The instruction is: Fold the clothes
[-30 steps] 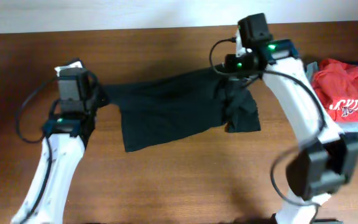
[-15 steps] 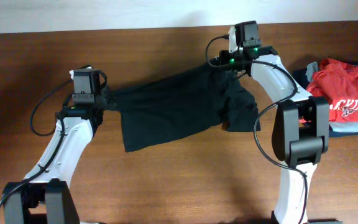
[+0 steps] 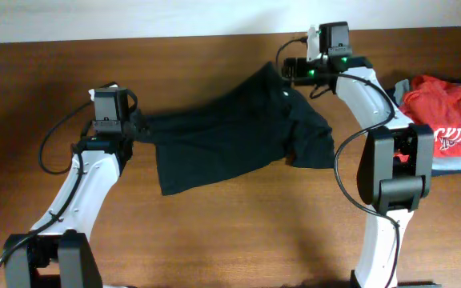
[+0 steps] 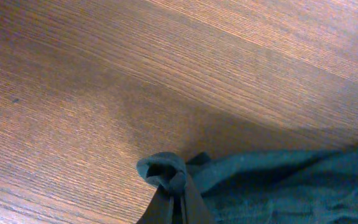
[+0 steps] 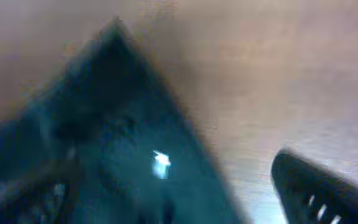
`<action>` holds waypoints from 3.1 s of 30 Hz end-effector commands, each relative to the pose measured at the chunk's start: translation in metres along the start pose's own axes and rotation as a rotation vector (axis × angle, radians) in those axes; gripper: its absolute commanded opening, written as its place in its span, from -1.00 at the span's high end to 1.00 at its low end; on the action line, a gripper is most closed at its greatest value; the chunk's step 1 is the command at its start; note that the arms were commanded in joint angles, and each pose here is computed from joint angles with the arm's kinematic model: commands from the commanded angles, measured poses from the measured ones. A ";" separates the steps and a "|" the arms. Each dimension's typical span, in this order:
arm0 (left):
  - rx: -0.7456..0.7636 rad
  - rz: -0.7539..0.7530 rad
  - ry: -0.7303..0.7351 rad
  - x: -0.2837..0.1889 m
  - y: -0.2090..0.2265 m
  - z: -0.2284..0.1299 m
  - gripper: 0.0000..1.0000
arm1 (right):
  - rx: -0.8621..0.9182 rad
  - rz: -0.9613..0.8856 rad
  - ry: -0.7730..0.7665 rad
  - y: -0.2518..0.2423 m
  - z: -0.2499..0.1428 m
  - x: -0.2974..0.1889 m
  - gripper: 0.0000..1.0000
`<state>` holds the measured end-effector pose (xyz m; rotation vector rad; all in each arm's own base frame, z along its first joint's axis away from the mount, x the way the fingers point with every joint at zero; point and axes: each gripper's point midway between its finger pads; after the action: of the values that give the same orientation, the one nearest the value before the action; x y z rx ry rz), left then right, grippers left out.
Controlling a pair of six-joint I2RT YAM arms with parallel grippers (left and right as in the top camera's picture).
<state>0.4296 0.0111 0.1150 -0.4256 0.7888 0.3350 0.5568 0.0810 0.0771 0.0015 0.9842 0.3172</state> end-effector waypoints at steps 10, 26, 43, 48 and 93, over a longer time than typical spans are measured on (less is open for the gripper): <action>-0.018 0.014 -0.002 0.003 0.004 -0.001 0.98 | -0.034 0.192 0.156 0.078 -0.021 -0.035 -0.56; -0.019 0.009 -0.003 0.003 0.003 -0.001 0.98 | 0.360 -0.187 0.252 0.092 -0.065 0.000 -0.13; -0.017 0.014 0.004 0.003 0.004 -0.003 0.98 | 0.434 -0.228 0.298 0.076 -0.087 0.029 -0.03; -0.017 0.014 0.004 0.003 0.004 -0.003 0.98 | 0.449 -0.231 0.301 0.069 -0.092 0.032 0.03; 0.005 -0.172 -0.377 -0.120 -0.040 0.116 0.98 | 0.172 -0.060 -0.081 0.037 0.038 -0.172 0.92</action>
<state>0.4463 0.0110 0.2362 -0.4284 0.4977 0.2492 0.4988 0.0865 0.1536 0.1981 1.1065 0.1016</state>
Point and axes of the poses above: each gripper's point midway between its finger pads, its own x axis out along the fingers, its own y axis along the line the jaws close on, z = x × y, and after that the axes turned 10 degrees about -x, right-handed
